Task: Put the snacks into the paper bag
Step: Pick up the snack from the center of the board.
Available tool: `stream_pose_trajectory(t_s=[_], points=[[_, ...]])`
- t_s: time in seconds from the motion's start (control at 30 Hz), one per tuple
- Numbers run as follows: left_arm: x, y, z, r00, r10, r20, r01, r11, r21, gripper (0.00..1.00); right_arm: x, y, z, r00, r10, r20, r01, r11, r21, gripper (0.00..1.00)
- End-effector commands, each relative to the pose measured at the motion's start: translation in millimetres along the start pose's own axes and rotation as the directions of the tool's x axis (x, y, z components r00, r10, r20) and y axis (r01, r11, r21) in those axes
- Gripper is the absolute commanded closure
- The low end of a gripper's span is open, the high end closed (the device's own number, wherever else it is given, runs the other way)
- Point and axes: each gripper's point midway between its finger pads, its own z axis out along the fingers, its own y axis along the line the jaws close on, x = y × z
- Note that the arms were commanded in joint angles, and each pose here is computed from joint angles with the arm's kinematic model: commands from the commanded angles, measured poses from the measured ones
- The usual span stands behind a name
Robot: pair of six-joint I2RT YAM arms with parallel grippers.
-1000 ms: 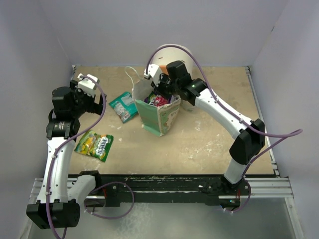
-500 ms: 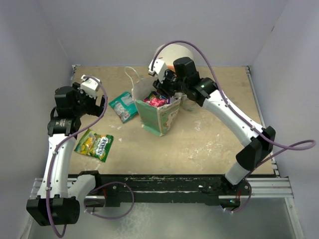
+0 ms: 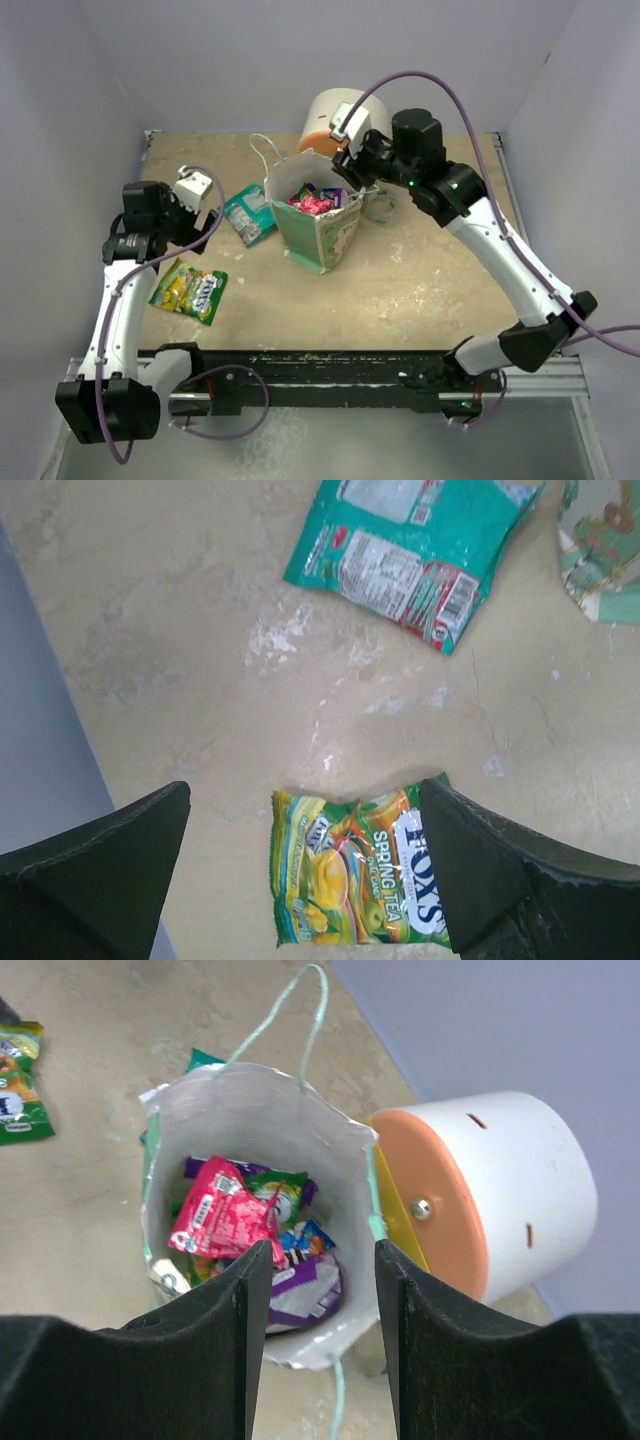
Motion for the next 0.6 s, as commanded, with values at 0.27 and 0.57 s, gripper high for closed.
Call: stream_pose_trajectory(t_s=[0.27, 0.57], points=[[71, 24, 11, 0.984, -0.081, -0.157, 0.078, 0.997, -0.031, 0.01, 12, -53, -72, 0.995, 0.064, 0.079, -0.078, 0.98, 0.185, 0.46], [134, 52, 5, 0.95, -0.22, -0.222, 0.214, 0.975, -0.053, 0.01, 45, -70, -106, 0.989, 0.134, 0.064, -0.147, 0.948, 0.284, 0.42]])
